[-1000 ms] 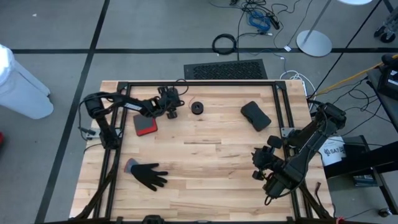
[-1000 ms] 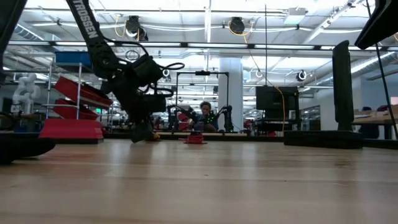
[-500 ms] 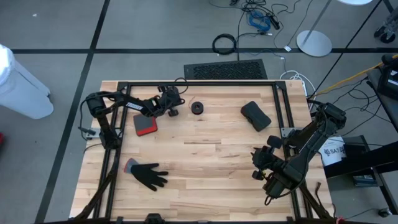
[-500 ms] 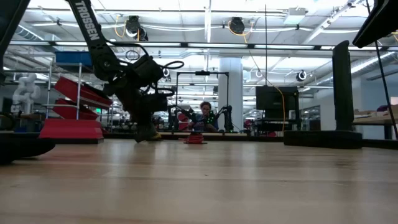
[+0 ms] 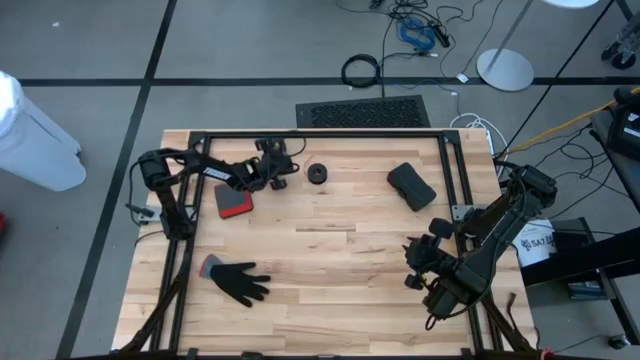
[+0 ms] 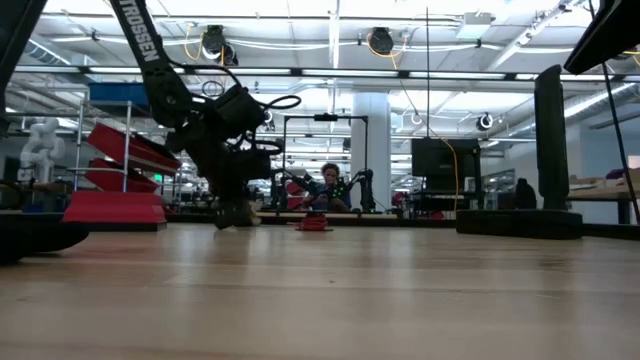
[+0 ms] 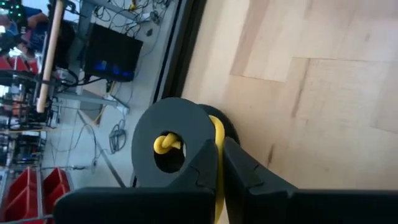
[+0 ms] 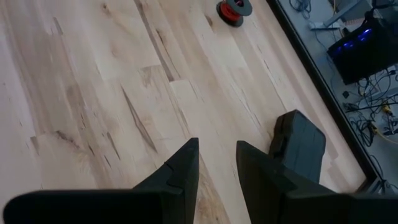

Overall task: Coil cords
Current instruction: Uncoil the yellow wire from the spool

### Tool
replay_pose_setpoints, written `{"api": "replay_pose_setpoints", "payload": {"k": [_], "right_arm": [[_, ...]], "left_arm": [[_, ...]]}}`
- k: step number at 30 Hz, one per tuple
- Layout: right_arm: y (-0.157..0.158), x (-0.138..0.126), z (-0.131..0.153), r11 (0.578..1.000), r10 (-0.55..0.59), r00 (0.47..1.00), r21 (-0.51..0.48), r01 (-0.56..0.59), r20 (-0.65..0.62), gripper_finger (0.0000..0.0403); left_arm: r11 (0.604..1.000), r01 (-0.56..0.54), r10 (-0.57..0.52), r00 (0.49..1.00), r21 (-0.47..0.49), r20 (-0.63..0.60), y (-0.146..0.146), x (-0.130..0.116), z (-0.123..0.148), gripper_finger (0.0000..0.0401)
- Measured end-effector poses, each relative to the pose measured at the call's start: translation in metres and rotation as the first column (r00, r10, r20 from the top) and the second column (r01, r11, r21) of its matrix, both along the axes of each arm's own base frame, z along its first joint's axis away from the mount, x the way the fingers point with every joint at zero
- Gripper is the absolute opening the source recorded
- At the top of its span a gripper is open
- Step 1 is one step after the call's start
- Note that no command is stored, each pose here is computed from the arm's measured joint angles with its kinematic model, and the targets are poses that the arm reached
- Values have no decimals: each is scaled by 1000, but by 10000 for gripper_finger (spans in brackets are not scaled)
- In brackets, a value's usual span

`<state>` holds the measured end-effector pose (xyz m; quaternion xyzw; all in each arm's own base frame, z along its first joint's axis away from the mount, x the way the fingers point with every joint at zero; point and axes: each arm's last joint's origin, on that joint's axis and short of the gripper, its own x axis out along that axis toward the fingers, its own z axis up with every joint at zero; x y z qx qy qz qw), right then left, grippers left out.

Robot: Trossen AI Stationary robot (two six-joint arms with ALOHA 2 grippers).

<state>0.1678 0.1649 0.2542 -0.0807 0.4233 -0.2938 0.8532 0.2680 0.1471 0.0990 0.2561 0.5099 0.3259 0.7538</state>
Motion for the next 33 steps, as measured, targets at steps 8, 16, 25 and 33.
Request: {"api": "replay_pose_setpoints", "payload": {"k": [8,16,25,33], "right_arm": [[0,0,0,1000,4,1000,-7,-4,4,93],[0,1,1,1000,10,1000,-19,-10,18,93],[0,1,0,1000,10,1000,-16,-9,22,93],[0,1,1,1000,11,1000,-17,-11,29,93]], "left_arm": [[997,77,-77,996,-12,-48,-27,2,13,7],[990,142,-142,990,2,-10,-54,4,37,7],[981,190,-189,981,-34,32,-77,5,47,7],[983,162,-162,987,-90,8,-84,0,42,16]]}}
